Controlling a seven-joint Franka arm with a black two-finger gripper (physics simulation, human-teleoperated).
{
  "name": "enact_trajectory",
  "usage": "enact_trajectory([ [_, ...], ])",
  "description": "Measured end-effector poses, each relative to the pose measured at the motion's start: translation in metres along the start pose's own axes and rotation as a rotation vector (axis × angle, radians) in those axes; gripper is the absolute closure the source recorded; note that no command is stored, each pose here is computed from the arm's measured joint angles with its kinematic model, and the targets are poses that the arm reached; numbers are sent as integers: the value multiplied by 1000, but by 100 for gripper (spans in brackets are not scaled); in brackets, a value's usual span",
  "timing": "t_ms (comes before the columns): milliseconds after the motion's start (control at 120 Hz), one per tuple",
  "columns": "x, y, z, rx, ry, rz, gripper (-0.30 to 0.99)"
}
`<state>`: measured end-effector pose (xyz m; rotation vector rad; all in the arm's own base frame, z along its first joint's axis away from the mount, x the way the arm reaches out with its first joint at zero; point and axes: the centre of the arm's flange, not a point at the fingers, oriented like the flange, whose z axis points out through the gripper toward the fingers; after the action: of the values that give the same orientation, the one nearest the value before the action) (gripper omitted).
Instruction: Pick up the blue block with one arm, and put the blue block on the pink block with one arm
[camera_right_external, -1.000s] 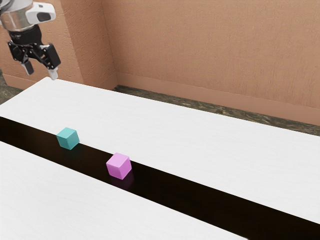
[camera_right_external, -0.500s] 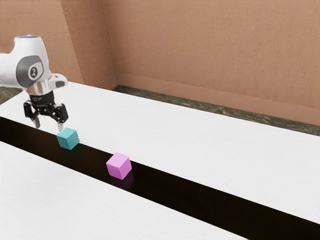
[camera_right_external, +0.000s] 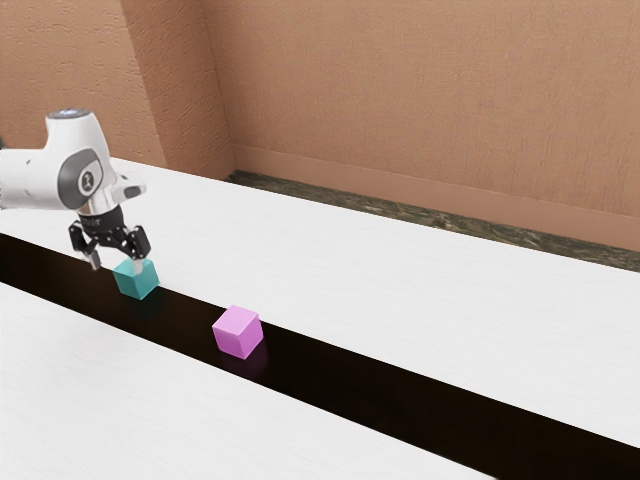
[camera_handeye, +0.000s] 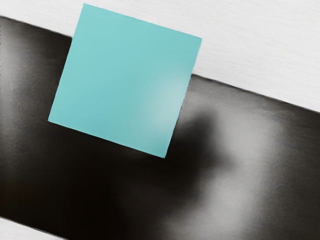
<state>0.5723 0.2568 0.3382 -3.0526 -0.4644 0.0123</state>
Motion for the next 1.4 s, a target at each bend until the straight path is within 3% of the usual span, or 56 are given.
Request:
enact_trajectory([
  [450, 34, -19, 32, -30, 69, 152, 0],
  [767, 39, -32, 51, -68, 75, 218, 0],
  [1100, 55, -36, 57, -66, 97, 289, 0],
  [1400, 54, -32, 83, -118, 78, 295, 0],
])
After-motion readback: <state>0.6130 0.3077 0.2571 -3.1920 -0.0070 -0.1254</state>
